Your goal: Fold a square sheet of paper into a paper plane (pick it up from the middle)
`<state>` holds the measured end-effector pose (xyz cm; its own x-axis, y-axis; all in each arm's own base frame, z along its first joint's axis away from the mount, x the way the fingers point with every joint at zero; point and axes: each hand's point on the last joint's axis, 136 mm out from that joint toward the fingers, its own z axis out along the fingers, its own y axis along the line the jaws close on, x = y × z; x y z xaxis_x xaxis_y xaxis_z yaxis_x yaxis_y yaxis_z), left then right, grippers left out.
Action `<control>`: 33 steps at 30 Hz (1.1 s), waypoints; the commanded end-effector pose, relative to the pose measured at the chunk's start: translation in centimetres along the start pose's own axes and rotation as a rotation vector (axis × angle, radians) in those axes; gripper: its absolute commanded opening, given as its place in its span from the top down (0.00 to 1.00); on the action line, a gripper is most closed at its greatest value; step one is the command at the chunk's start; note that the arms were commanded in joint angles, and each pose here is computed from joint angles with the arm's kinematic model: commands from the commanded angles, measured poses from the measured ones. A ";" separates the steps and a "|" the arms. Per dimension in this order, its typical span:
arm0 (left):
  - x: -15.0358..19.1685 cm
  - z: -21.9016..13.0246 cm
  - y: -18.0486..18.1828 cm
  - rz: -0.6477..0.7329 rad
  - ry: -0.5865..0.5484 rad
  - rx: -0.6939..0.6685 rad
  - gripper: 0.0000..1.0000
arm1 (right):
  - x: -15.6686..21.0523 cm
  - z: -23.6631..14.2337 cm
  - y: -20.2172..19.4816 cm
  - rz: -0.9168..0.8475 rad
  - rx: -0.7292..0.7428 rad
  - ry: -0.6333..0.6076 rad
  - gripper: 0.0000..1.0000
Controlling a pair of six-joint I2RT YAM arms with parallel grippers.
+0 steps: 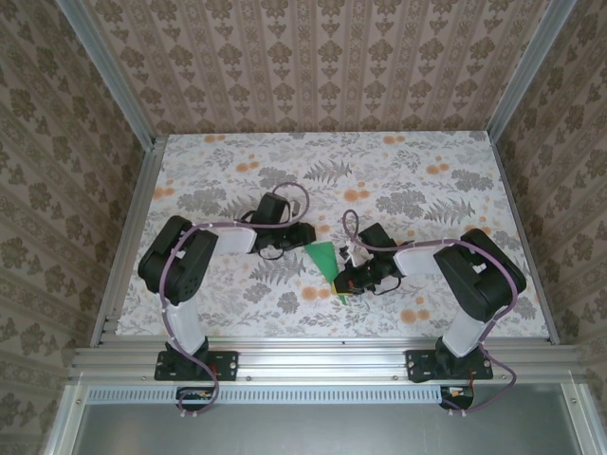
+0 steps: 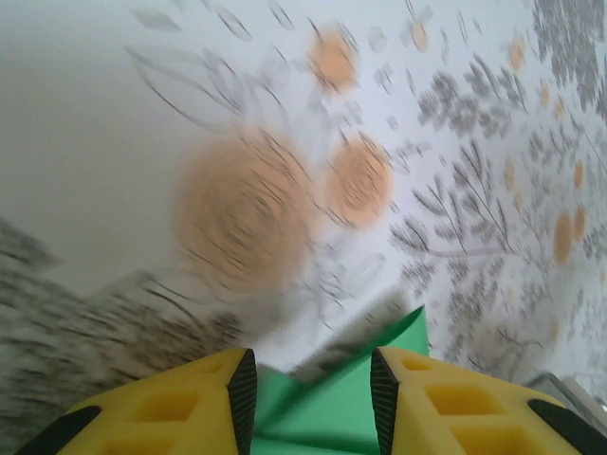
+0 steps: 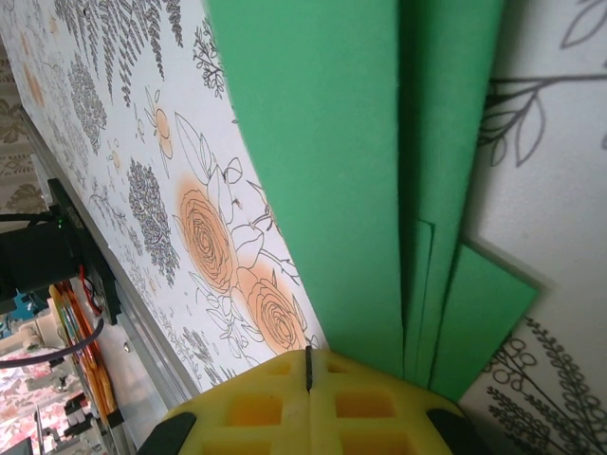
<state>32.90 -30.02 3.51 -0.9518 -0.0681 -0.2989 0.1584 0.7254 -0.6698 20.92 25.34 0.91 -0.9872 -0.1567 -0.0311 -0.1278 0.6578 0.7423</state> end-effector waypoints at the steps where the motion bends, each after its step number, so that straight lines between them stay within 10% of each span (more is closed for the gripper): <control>1: -1.1 -0.9 0.8 0.028 0.008 -0.016 0.60 | 3.8 0.4 -4.6 0.145 0.169 0.108 0.95; 14: 0.7 -7.5 -4.3 0.061 -0.075 -0.024 0.57 | -0.9 -1.1 0.2 0.093 0.057 -0.061 0.86; 20: 3.5 -7.5 -4.5 0.029 -0.065 -0.117 0.52 | -2.6 -5.9 5.2 -0.054 -0.006 -0.250 0.66; 27: 5.9 -6.9 -5.0 0.003 -0.027 -0.173 0.34 | -3.6 -14.4 3.6 -0.192 0.285 -0.644 0.38; 33: 7.0 -5.5 -5.2 -0.032 0.011 -0.192 0.24 | -3.5 -13.8 2.7 -0.163 0.268 -0.633 0.32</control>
<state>23.73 -30.38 8.92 -0.9534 -0.0544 -0.2966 0.1254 0.8229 -0.5541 25.51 18.60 15.02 -0.7744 0.1497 -0.6147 -0.2827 0.7874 0.5479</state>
